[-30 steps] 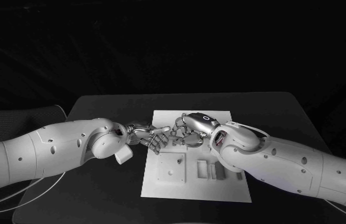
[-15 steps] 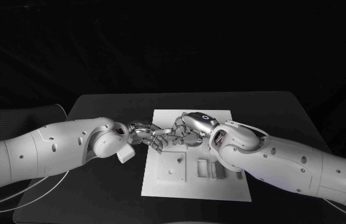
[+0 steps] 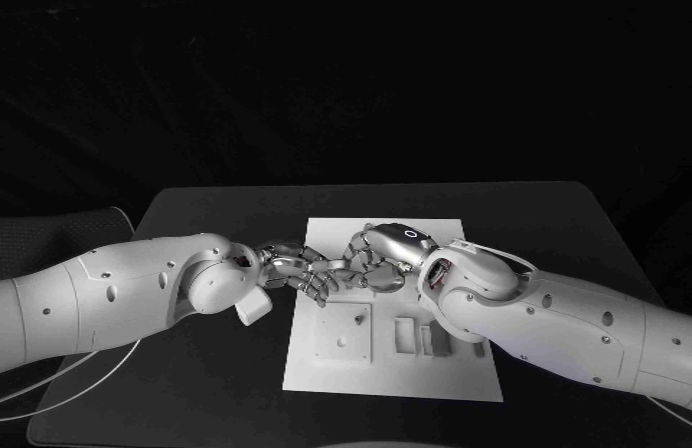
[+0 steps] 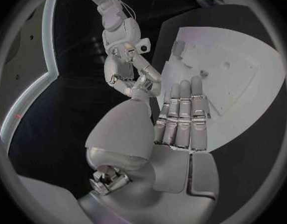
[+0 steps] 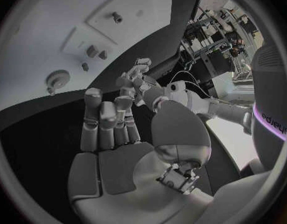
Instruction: Assemble the parts on the task board
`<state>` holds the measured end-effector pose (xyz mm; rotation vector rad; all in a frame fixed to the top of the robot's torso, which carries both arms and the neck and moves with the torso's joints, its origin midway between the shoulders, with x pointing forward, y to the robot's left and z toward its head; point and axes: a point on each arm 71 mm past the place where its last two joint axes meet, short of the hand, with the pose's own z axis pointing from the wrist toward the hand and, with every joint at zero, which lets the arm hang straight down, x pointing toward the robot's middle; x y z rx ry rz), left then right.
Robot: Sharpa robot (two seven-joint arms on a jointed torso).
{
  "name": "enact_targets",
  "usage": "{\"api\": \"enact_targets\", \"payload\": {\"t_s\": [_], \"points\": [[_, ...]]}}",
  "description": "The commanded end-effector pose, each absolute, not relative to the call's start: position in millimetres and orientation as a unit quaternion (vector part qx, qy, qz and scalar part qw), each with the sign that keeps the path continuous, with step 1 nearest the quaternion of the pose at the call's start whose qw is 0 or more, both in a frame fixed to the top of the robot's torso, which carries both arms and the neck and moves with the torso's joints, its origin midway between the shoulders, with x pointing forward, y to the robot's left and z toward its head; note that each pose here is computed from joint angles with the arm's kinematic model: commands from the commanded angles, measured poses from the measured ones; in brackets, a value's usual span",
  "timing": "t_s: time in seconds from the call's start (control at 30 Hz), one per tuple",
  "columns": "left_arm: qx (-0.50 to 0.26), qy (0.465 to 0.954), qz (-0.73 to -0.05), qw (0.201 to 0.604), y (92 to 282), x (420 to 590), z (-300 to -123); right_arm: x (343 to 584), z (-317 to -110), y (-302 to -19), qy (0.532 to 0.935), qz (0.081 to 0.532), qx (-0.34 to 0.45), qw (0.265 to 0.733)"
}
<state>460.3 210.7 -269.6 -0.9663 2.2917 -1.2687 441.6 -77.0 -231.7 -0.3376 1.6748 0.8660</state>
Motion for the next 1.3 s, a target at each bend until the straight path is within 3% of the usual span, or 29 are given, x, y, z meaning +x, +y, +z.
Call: {"api": "enact_targets", "payload": {"t_s": [0.03,1.3], "points": [[-0.334,0.806,-0.459,0.165,207.2,459.4,-268.1,441.1,-232.0,-76.1,0.717,0.371,-0.148,0.572],[-0.325,0.805,-0.467,0.164,205.2,459.4,-267.1,441.5,-233.0,-74.7,0.719,0.371,-0.149,0.569]]}}
